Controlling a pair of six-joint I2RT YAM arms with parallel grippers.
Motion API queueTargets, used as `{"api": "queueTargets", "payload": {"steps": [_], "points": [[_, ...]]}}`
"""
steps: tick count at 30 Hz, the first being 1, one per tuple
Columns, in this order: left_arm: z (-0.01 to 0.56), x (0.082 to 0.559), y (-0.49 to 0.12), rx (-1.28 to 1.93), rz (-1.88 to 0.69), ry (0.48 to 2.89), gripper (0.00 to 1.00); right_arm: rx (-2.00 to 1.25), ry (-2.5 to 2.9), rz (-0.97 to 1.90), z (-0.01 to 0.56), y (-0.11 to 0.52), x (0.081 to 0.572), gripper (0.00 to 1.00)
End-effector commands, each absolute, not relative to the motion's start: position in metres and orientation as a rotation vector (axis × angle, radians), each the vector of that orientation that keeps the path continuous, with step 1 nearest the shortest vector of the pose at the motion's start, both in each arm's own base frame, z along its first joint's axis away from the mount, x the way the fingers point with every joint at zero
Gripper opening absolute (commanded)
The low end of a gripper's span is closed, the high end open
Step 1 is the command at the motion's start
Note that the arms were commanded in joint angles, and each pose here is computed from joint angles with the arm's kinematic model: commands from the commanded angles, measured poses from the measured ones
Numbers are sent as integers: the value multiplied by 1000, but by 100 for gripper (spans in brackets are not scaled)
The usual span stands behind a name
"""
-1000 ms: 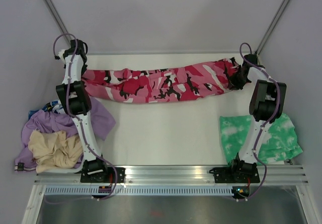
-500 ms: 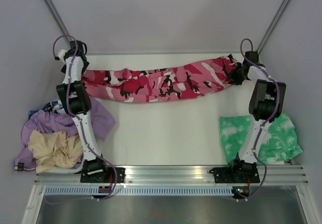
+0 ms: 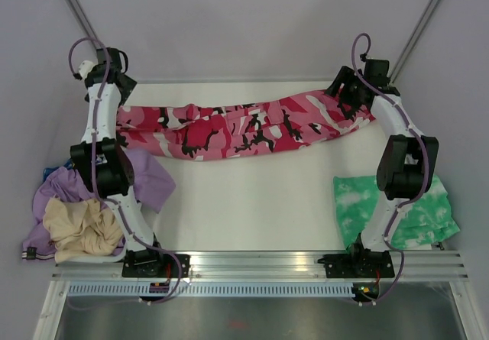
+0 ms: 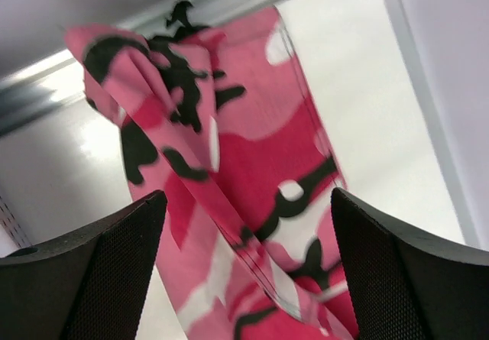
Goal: Fold and stack the trousers
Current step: Fold the trousers
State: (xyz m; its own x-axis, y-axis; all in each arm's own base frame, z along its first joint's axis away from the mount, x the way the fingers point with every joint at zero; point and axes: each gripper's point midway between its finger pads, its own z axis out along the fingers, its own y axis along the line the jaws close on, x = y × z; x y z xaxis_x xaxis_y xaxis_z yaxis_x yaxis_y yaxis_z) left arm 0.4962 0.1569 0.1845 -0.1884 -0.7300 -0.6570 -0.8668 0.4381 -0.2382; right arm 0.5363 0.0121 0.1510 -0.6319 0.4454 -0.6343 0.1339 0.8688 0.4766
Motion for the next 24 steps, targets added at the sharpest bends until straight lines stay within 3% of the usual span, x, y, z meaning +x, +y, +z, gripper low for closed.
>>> {"api": "queueTargets", "payload": {"steps": [1,6,10,15,24], "points": [[190,486,95,-1350,172,2041,93,233,2142,501,196,34,540,77],[151,478,4,-1523,16,2120,92,189,2132,537,200,56,545,78],[97,463,-31,-1731,-91,2138,88,176,2154,518,193,55,538,78],[63,466,-31,-1807,-76,2108,85,148,2177,484,190,51,530,78],[56,511,-7,-1762,-61,2018,80,178,2175,480,189,50,529,78]]}}
